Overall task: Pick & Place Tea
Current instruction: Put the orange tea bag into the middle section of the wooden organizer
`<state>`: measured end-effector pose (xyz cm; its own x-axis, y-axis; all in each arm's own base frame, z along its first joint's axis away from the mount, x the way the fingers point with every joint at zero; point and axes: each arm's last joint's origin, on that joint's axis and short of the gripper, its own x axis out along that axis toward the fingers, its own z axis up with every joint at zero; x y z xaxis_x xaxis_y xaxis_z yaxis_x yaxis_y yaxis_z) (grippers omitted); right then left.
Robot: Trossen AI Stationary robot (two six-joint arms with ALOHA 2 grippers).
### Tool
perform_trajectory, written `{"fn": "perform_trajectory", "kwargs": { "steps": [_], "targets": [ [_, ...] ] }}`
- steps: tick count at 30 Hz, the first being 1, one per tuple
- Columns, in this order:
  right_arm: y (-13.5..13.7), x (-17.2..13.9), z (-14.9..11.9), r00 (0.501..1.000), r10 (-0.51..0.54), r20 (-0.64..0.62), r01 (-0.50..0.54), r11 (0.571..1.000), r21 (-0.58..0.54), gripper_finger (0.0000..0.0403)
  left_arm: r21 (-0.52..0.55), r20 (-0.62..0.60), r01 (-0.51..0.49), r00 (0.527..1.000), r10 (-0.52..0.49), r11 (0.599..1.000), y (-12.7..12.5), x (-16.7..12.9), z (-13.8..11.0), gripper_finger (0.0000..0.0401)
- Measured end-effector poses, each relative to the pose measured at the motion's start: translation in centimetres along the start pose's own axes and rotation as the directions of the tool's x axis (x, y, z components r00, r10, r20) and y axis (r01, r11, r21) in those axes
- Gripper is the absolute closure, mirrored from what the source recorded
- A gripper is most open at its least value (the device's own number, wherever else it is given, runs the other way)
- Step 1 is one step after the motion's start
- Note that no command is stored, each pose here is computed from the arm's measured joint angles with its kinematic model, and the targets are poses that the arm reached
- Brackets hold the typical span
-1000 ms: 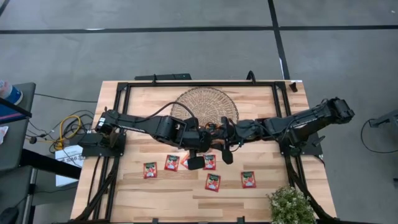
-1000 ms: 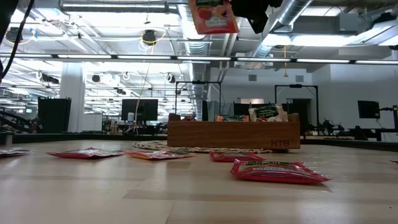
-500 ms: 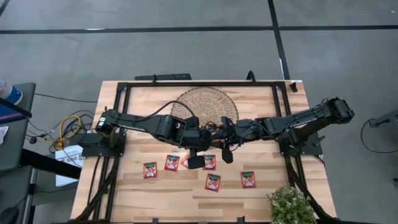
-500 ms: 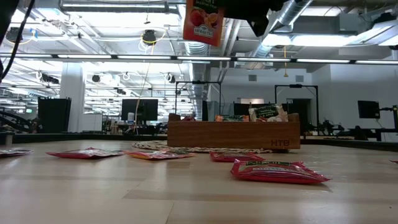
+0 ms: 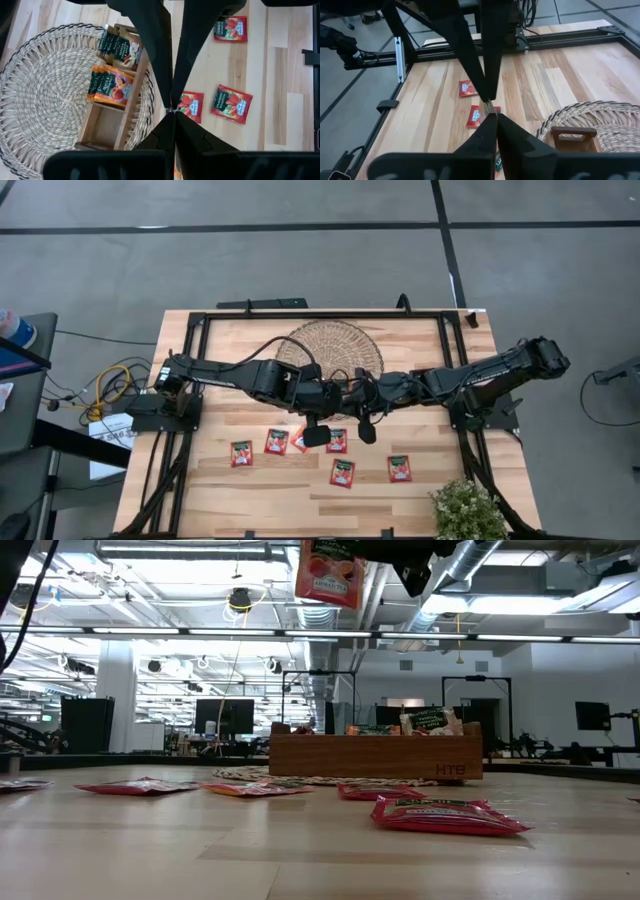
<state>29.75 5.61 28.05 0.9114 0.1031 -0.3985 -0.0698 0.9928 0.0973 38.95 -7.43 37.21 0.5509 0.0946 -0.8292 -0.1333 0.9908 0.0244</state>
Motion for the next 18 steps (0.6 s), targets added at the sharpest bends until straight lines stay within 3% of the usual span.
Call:
{"fn": "perform_trajectory", "kwargs": {
  "steps": [13, 18],
  "targets": [
    [-0.02, -0.01, 0.02, 1.0, -0.007, 0.002, 0.007, 1.0, -0.004, 0.0403, 0.033, 0.014, -0.051, 0.999, 0.051, 0.998, 0.31, 0.03, 0.09, 0.04],
    [-0.04, -0.01, 0.01, 1.0, -0.013, 0.002, 0.013, 1.0, 0.0, 0.0403, 0.042, 0.014, -0.055, 0.998, 0.054, 0.998, 0.32, 0.03, 0.09, 0.0383]
  ]
}}
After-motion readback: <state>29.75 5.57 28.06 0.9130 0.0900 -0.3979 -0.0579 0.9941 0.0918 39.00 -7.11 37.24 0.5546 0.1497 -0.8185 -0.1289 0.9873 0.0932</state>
